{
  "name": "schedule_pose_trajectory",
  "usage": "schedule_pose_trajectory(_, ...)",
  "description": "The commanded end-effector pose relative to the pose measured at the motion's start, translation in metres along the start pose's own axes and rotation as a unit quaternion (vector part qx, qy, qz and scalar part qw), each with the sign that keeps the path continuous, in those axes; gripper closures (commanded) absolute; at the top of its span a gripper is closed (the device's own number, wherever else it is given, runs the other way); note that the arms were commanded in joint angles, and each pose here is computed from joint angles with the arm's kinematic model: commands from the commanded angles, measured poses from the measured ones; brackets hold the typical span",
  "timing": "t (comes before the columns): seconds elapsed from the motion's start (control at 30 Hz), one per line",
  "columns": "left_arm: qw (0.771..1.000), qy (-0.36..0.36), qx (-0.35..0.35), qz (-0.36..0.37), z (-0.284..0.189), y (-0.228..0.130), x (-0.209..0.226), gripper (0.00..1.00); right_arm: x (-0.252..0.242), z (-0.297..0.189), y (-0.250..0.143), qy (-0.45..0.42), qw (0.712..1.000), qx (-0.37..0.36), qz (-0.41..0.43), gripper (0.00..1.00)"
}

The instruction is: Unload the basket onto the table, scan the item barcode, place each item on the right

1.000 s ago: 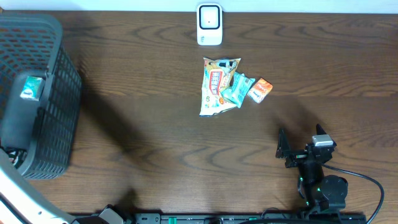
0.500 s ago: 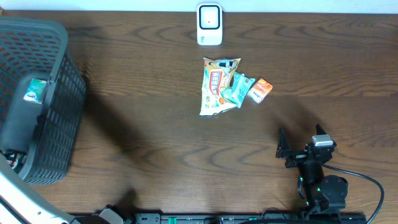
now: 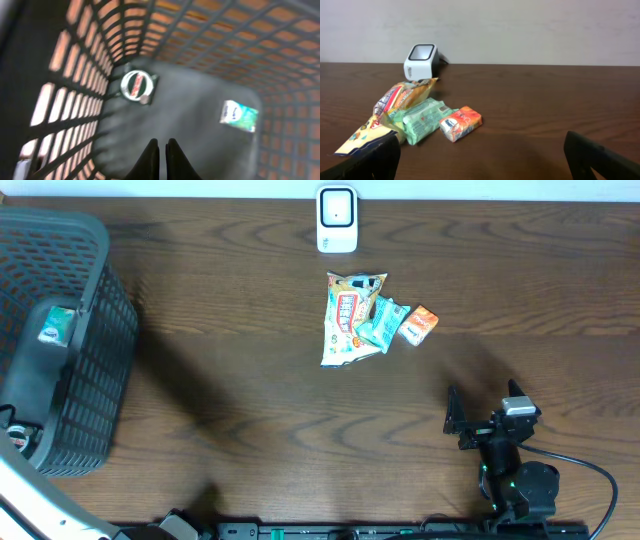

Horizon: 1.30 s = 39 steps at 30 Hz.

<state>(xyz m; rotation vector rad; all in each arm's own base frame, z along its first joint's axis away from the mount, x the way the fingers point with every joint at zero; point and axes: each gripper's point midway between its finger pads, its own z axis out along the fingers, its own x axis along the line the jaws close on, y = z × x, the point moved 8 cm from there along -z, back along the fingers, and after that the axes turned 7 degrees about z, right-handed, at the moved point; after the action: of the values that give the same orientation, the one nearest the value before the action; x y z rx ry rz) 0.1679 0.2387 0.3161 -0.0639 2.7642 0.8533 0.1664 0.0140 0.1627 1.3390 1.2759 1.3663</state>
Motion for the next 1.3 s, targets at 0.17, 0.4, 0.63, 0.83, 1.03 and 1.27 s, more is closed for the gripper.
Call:
schedule_pose_trajectory(0.17, 0.996, 0.081, -0.039, 0.000, 0.003, 0.006, 0.017, 0.92, 0.000, 0.000, -0.001, 0.000, 1.000, 0.001, -0.008, 0.01)
schedule_pose_trajectory(0.4, 0.984, 0.158, -0.043, -0.066, -0.001, -0.002, 0.037, 0.92, 0.000, 0.000, -0.001, 0.000, 1.000, 0.001, -0.008, 0.01)
schedule_pose_trajectory(0.63, 0.971, 0.193, -0.026, -0.141, -0.004, -0.010, 0.052, 0.92, 0.000, 0.000, -0.001, 0.000, 1.000, 0.001, -0.008, 0.01)
schedule_pose_trajectory(0.83, 0.970, 0.201, -0.016, -0.138, -0.005, -0.014, 0.055, 0.93, 0.000, 0.000, -0.001, 0.000, 1.000, 0.001, -0.008, 0.01)
schedule_pose_trajectory(1.03, 0.975, 0.167, 0.025, -0.146, -0.005, -0.021, 0.049, 0.92, 0.000, 0.000, -0.001, 0.000, 1.000, 0.001, -0.008, 0.01)
schedule_pose_trajectory(1.27, 0.993, 0.085, 0.018, -0.078, -0.005, -0.010, 0.031, 0.93, 0.000, 0.000, -0.001, 0.000, 1.000, 0.001, -0.008, 0.01)
